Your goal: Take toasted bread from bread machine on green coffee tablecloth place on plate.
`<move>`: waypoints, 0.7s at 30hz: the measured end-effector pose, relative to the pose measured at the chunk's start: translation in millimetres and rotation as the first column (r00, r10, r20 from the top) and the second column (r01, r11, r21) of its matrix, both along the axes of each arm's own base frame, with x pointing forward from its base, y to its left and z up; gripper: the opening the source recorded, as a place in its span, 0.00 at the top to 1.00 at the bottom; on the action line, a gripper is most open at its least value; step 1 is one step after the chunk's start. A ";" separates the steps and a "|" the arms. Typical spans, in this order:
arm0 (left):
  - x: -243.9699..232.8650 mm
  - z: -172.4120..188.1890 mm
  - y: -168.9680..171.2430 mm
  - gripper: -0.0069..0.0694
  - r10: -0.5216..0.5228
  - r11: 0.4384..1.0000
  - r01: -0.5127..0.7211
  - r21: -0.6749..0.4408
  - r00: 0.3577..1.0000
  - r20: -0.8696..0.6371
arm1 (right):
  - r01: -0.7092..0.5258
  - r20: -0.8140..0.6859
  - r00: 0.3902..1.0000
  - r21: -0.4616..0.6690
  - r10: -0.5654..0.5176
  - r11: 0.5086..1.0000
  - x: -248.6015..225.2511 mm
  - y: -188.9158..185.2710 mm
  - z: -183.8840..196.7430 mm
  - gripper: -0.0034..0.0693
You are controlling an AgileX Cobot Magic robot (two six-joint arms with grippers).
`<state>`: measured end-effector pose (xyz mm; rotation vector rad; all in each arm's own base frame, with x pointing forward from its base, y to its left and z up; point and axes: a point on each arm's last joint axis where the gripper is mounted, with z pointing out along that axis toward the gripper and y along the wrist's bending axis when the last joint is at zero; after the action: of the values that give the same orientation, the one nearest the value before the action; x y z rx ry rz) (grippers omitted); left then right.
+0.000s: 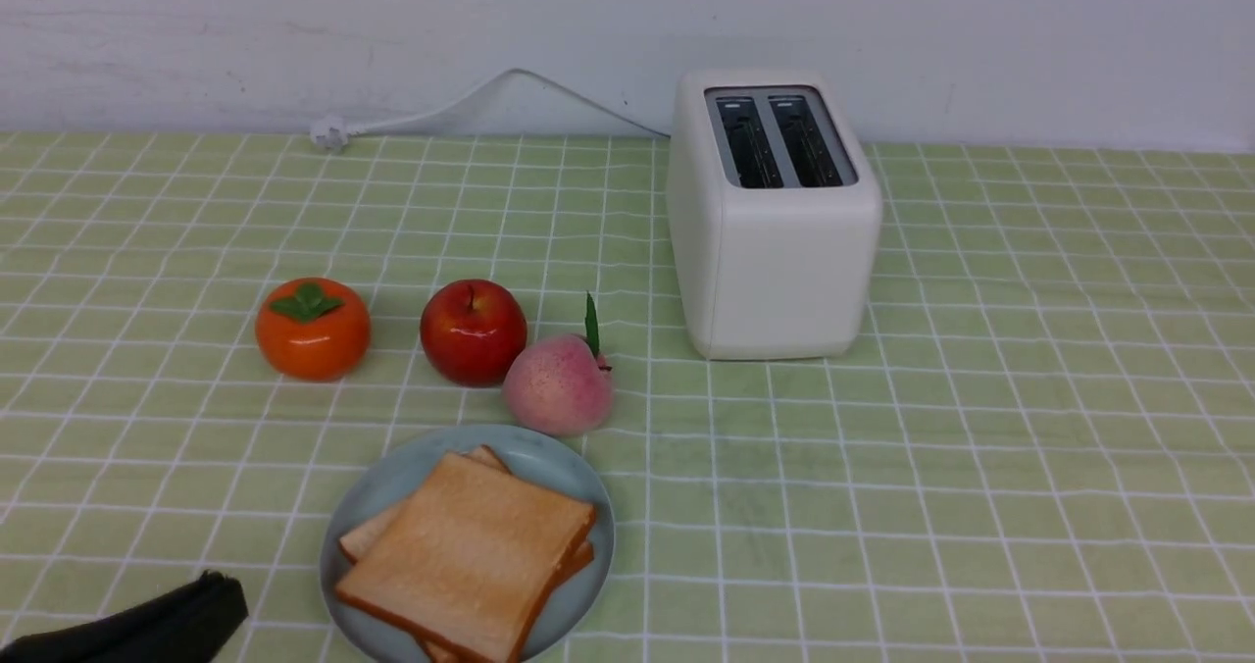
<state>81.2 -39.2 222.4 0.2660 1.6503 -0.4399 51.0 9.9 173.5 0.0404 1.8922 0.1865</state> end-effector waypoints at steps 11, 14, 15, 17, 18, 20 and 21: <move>-19.1 -26.7 32.9 0.93 0.347 0.937 -0.347 -0.044 0.938 -0.009 | 0.000 0.000 1.000 0.000 0.000 1.000 0.0 0.0 0.0 0.92; -24.2 -34.7 34.5 0.93 0.367 0.929 -0.370 -0.034 0.928 -0.069 | 0.000 0.000 1.000 0.000 0.000 1.000 0.0 0.0 0.0 0.92; -27.0 -45.5 34.5 0.93 0.368 0.927 -0.374 -0.004 0.913 -0.174 | 0.000 0.001 1.000 0.000 0.000 1.000 0.0 0.0 0.0 0.92; -28.1 -50.5 34.5 0.93 0.367 0.927 -0.375 0.010 0.904 -0.219 | 0.000 0.001 1.000 0.000 0.000 1.000 0.0 0.0 0.0 0.92; -29.0 -53.5 34.4 0.93 0.368 0.926 -0.377 0.012 0.894 -0.255 | 0.000 0.001 1.000 0.000 0.000 1.000 0.0 0.0 0.0 0.91; -29.1 -53.6 34.3 0.93 0.367 0.923 -0.385 -0.016 0.890 -0.271 | 0.000 0.001 1.000 0.000 0.000 1.000 0.0 0.0 0.0 0.91; -29.1 -53.6 34.1 0.93 0.366 0.920 -0.390 -0.034 0.887 -0.280 | 0.000 0.001 1.000 0.000 0.000 1.000 0.0 0.0 0.0 0.91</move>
<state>52.1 -5.0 168.8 -0.1951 1.8897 -0.2570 51.0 9.9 173.5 0.0403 1.8914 0.1864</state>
